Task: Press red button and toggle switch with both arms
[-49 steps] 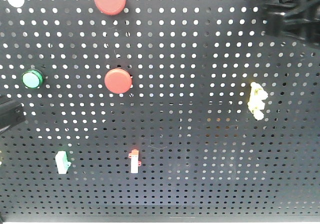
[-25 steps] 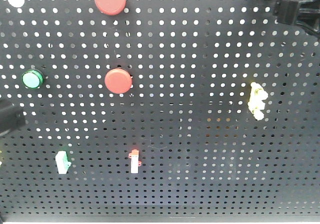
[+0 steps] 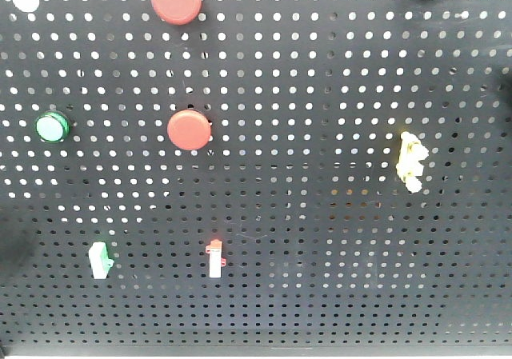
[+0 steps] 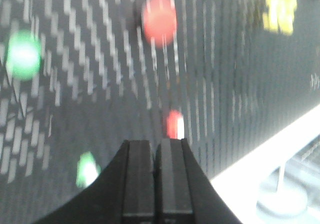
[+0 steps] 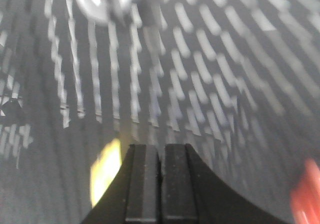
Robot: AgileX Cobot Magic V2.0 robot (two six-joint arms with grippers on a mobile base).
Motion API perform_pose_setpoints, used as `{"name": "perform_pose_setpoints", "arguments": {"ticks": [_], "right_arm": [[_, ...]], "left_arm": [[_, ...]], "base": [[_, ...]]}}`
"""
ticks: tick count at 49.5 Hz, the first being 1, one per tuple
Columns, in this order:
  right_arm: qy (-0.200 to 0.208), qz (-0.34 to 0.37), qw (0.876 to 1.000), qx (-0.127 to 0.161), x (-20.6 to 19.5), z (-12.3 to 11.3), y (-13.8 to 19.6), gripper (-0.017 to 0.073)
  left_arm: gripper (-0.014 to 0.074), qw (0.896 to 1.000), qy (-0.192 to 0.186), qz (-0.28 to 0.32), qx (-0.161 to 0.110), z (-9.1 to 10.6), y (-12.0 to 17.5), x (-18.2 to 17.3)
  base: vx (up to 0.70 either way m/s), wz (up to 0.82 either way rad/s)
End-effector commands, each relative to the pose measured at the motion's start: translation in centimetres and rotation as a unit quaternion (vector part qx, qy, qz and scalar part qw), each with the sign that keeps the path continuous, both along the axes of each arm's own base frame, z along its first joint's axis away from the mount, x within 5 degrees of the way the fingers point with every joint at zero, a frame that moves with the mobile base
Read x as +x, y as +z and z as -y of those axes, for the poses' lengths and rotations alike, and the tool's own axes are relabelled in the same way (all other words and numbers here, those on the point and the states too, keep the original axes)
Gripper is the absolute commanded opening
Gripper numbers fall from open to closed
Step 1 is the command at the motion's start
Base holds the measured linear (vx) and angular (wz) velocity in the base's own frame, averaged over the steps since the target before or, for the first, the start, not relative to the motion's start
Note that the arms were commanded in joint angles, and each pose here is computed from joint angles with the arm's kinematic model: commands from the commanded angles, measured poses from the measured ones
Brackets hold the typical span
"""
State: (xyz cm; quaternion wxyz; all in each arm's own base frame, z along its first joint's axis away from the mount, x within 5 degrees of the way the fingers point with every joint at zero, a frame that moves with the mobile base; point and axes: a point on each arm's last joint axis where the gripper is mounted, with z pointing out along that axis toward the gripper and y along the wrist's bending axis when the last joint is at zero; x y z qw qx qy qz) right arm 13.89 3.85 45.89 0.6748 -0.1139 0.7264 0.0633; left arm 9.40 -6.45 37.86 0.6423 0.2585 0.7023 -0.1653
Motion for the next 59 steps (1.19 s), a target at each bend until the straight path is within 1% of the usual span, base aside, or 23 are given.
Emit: {"name": "perform_pose_setpoints", "arguments": {"ticks": [1, 4, 8, 10, 13, 16, 20, 26, 33, 55, 58, 59], "right_arm": [[-0.001, 0.055, 0.998, 0.006, -3.0, 1.0, -1.2, -0.0003], [-0.003, 0.049, 0.999, -0.003, -4.6, 1.5, -3.8, -0.0003], [-0.006, 0.061, 0.998, -0.007, -7.4, 2.5, -6.7, -0.0003], [-0.006, 0.056, 0.998, -0.008, -8.2, 2.7, -8.4, -0.0003], [-0.008, 0.064, 0.998, -0.006, -9.7, 3.2, -10.2, -0.0003], [-0.012, 0.072, 0.997, -0.012, -10.6, 3.6, -12.0, -0.0003], [-0.016, 0.08, 0.996, -0.021, -11.0, 3.8, -13.4, -0.0003], [-0.015, 0.068, 0.997, -0.02, -10.9, 3.8, -14.5, -0.0003], [-0.016, 0.038, 0.999, -0.023, -10.8, 3.8, -15.2, -0.0003], [-0.017, 0.036, 0.999, -0.023, -10.8, 3.8, -15.3, -0.0003], [-0.017, 0.036, 0.999, -0.023, -10.8, 3.8, -15.3, -0.0003], [-0.017, 0.036, 0.999, -0.023, -10.8, 3.8, -15.3, -0.0003]], "left_arm": [[0.0002, 0.999, 0.001, 0.027, -0.03, -1.0, -0.9, -1.5], [0.0002, 0.999, 0.002, 0.013, -0.038, -1.6, -2.8, -2.5], [0.0002, 0.998, 0.004, 0.002, -0.061, -2.6, -4.9, -4.0], [0.0002, 0.998, 0.004, -0.003, -0.067, -3.0, -5.9, -4.5], [0.0002, 0.997, 0.003, 0.004, -0.075, -3.5, -7.0, -5.3], [0.0002, 0.996, 0.004, 0.023, -0.082, -3.9, -7.7, -5.8], [0.0002, 0.995, 0.006, 0.052, -0.087, -4.0, -7.9, -5.8], [0.0002, 0.993, 0.005, 0.065, -0.102, -3.9, -8.1, -5.7], [0.0002, 0.994, 0.006, 0.054, -0.094, -3.9, -8.4, -5.6], [0.0002, 0.994, 0.006, 0.055, -0.093, -3.9, -8.5, -5.6], [0.0002, 0.995, 0.01, 0.059, -0.08, -3.8, -8.9, -5.5], [0.0002, 0.995, 0.015, 0.066, -0.068, -3.9, -9.1, -5.4]], "base": [[0.0, 0.0], [0.0, 0.0], [0.0, 0.0], [0.0, 0.0], [0.0, 0.0], [0.0, 0.0], [0.0, 0.0], [0.0, 0.0], [0.0, 0.0], [0.0, 0.0], [0.0, 0.0], [0.0, 0.0]]}}
